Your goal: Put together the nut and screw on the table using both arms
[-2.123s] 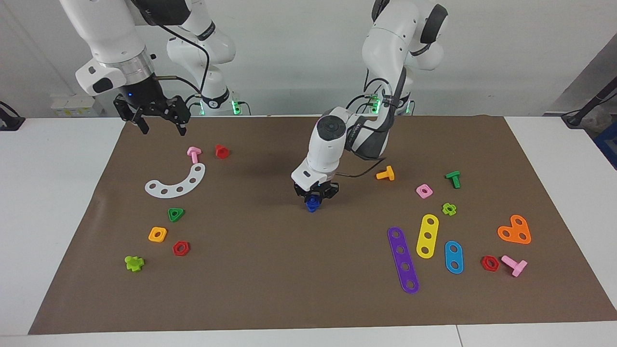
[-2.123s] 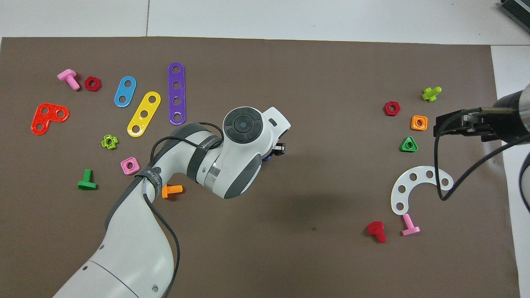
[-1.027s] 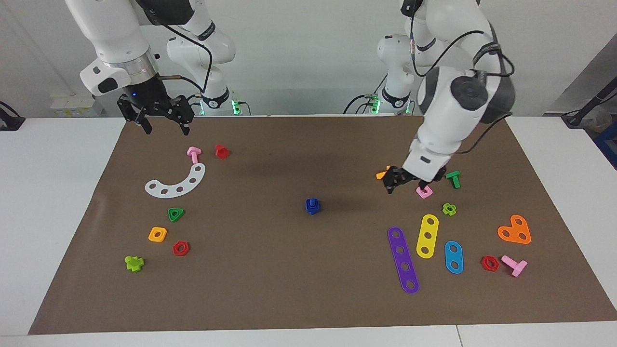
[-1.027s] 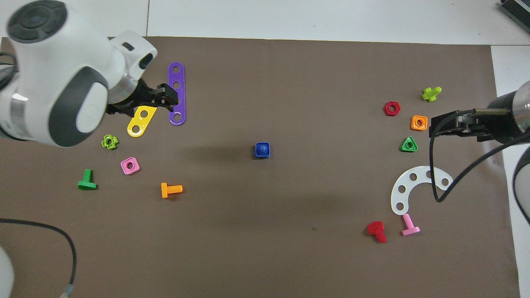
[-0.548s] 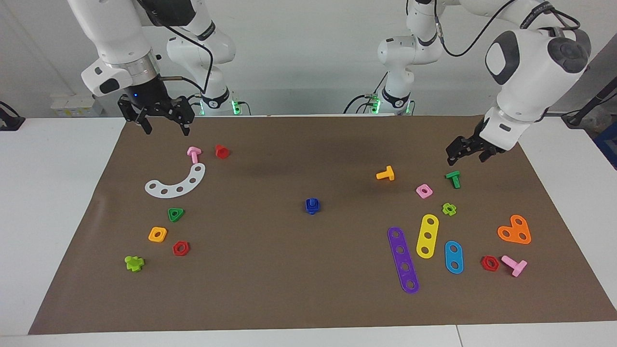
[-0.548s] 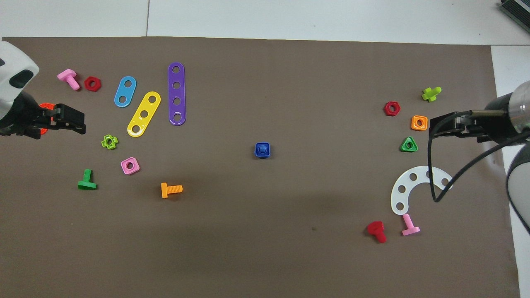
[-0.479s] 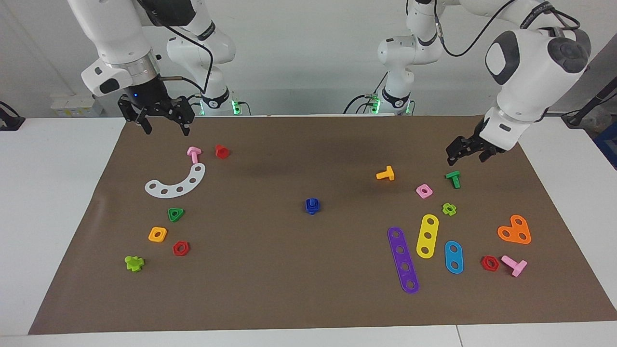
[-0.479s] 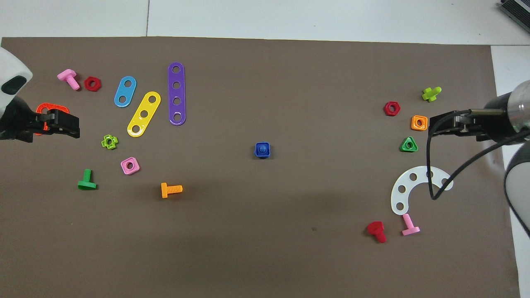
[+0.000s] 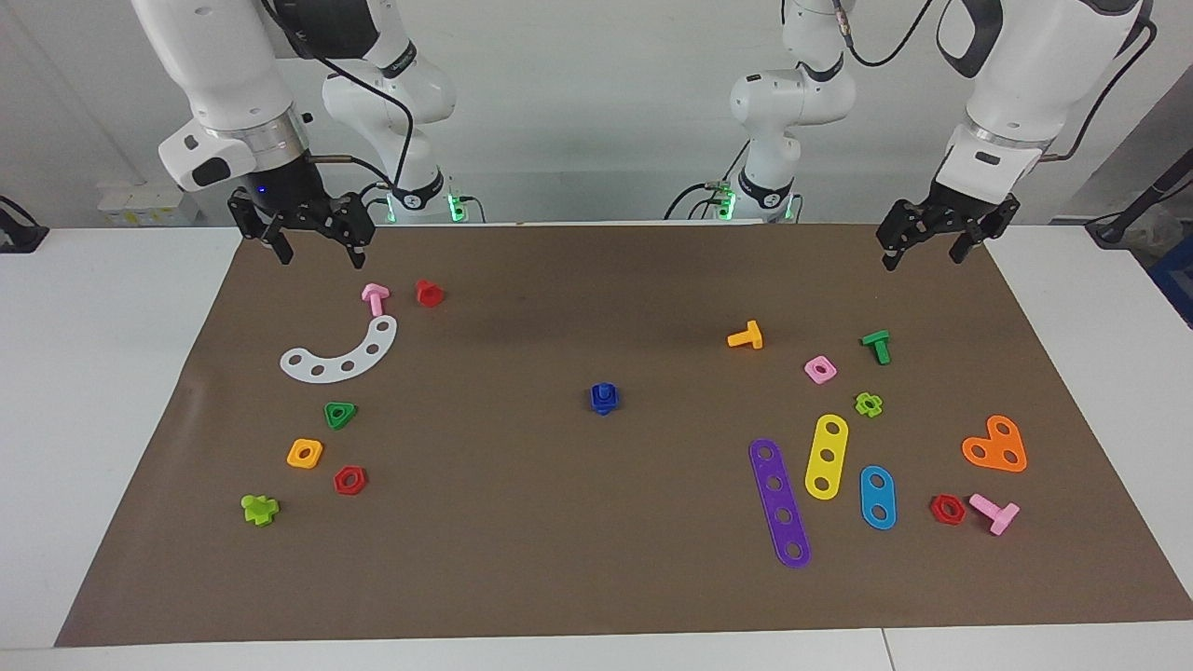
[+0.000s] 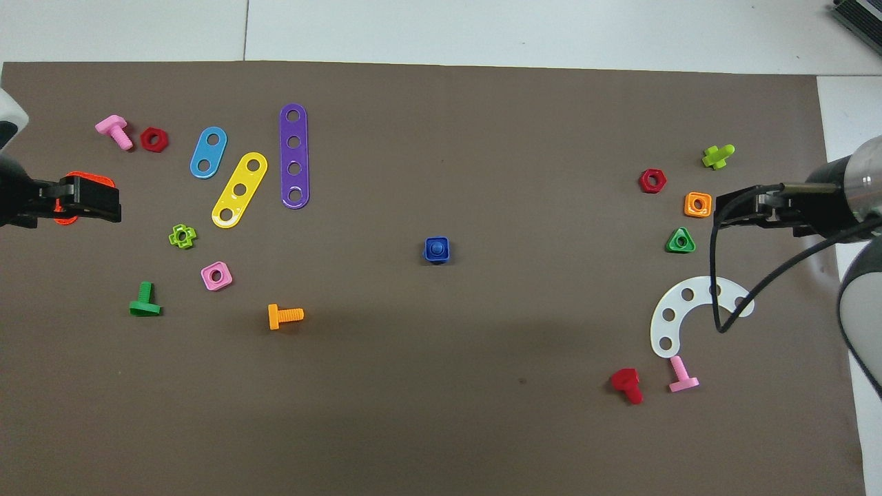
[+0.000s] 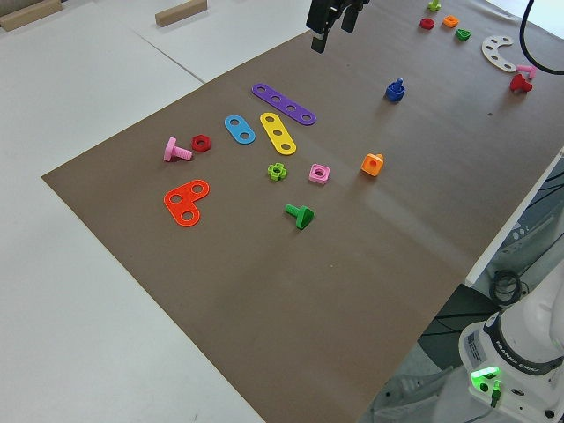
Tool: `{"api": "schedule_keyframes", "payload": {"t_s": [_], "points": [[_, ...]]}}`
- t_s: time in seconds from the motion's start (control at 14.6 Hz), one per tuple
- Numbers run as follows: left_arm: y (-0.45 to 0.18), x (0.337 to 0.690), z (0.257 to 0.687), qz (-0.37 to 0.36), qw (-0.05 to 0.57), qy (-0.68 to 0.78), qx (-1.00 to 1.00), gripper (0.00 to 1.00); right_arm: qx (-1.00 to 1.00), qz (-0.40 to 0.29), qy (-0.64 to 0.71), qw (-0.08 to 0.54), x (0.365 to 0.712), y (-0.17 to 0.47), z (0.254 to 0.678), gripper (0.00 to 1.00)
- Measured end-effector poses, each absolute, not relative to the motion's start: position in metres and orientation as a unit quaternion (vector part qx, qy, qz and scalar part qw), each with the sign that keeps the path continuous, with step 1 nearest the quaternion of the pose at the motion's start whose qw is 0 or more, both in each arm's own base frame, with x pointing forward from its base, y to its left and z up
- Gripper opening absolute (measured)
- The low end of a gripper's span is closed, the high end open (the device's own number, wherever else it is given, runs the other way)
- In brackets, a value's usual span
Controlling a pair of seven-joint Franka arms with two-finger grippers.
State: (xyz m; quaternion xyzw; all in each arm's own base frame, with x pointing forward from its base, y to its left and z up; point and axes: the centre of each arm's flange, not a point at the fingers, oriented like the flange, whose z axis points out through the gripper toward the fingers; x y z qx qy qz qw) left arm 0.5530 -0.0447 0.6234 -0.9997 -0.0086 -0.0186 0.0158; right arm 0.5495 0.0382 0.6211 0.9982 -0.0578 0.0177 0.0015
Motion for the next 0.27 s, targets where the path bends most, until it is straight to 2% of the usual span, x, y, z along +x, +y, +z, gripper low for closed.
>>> {"api": "schedule_keyframes", "payload": {"t_s": [0.27], "points": [[-0.0436, 0.5542, 0.6221, -0.018, 0.009, -0.011, -1.0, 1.0, 0.998, 0.018, -0.06, 0.002, 0.5496, 0.036, 0.6211, 1.0]]}}
